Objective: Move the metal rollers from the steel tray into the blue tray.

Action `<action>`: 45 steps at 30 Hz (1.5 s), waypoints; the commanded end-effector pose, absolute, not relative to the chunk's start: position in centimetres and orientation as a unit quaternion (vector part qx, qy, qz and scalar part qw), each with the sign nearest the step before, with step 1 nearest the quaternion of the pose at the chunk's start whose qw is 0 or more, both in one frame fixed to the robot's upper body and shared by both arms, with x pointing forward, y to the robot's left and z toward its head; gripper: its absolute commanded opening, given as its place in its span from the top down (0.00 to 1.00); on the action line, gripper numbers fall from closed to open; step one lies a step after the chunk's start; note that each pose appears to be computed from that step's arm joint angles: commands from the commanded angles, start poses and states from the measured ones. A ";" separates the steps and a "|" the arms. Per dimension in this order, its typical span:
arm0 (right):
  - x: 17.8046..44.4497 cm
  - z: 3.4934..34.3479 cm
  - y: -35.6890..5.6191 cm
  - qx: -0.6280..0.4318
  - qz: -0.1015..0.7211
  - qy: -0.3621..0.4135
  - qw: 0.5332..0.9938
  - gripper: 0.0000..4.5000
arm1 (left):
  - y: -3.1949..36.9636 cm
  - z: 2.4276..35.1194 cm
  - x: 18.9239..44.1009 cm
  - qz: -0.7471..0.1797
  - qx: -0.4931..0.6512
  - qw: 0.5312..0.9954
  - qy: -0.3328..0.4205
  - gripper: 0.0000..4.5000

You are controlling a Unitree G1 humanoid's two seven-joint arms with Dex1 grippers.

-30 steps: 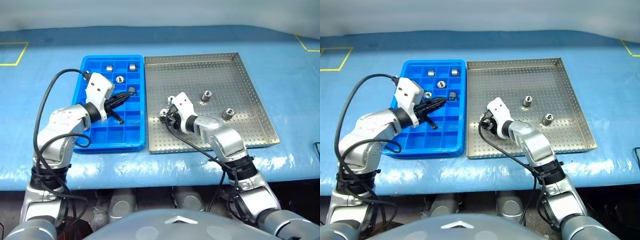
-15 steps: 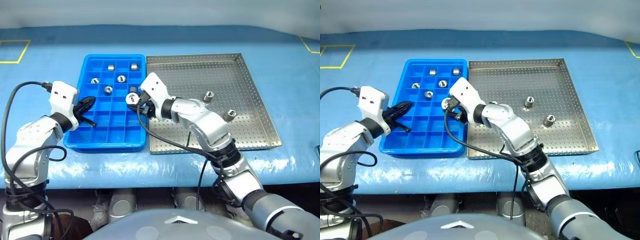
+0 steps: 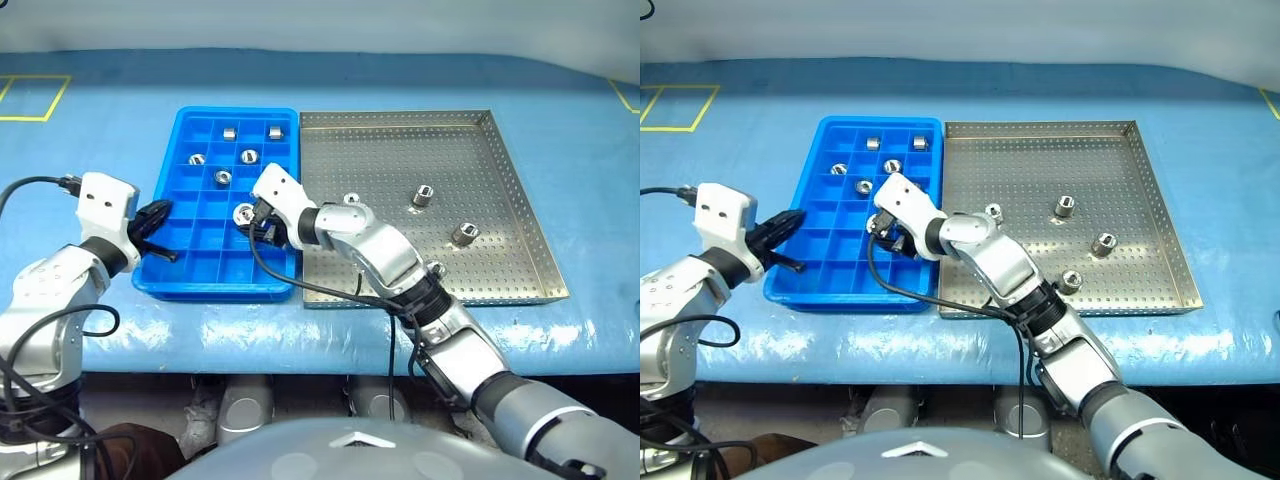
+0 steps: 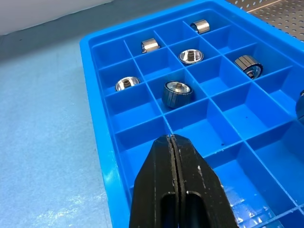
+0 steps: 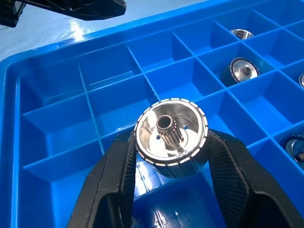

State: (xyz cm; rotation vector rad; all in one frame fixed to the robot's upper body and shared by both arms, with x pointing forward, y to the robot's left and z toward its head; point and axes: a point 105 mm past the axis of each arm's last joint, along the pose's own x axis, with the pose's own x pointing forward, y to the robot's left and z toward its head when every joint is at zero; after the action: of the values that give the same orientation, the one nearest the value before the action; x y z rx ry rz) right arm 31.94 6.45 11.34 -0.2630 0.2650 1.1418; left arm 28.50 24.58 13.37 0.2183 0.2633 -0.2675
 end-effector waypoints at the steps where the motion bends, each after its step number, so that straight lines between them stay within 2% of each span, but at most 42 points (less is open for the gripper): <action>1: 32.7 13.4 7.5 -0.114 0.554 0.087 0.820 0.59 | 24.5 14.8 28.3 -0.129 0.122 0.979 0.104 1.00; 7: 35.1 12.6 7.5 -0.114 0.543 0.100 0.826 0.59 | 24.3 14.8 28.2 -0.132 0.119 0.979 0.101 1.00; 12: 35.5 12.2 7.3 -0.107 0.545 0.107 0.825 0.59 | 24.1 14.8 28.1 -0.134 0.117 0.979 0.099 1.00; 14: 35.4 12.3 7.3 -0.100 0.549 0.105 0.823 0.41 | 23.9 14.8 28.2 -0.137 0.116 0.979 0.099 1.00; 18: 35.7 14.0 6.9 -0.089 0.534 0.067 0.838 0.15 | 22.9 14.8 28.7 -0.157 0.111 0.977 0.096 1.00; 21: 36.1 15.8 5.4 -0.076 0.504 0.034 0.860 0.15 | 21.6 14.9 29.4 -0.179 0.103 0.975 0.086 1.00; 25: 35.9 18.5 0.1 -0.071 0.431 -0.016 0.900 0.15 | 17.2 15.5 31.0 -0.250 0.079 0.963 0.059 1.00; 29: 34.0 19.5 -8.0 -0.095 0.325 -0.032 0.941 0.15 | 10.1 16.5 32.9 -0.364 0.055 0.930 0.016 1.00; 34: 30.9 19.3 -15.3 -0.134 0.190 -0.012 0.972 0.15 | 5.2 17.0 36.2 -0.418 0.053 0.907 0.015 1.00; 38: 28.8 19.3 -17.1 -0.130 0.144 -0.008 0.981 0.15 | 2.6 16.4 38.1 -0.453 0.083 0.887 0.038 1.00; 45: 27.4 18.7 -17.5 -0.105 0.106 -0.004 0.989 0.15 | 1.4 14.7 39.1 -0.478 0.134 0.865 0.071 1.00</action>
State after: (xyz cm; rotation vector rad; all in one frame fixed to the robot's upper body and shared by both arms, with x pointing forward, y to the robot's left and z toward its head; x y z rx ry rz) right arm 27.95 -17.53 17.20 -0.2042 0.0559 0.2287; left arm 38.77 1.82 13.51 0.2280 0.1918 -0.9892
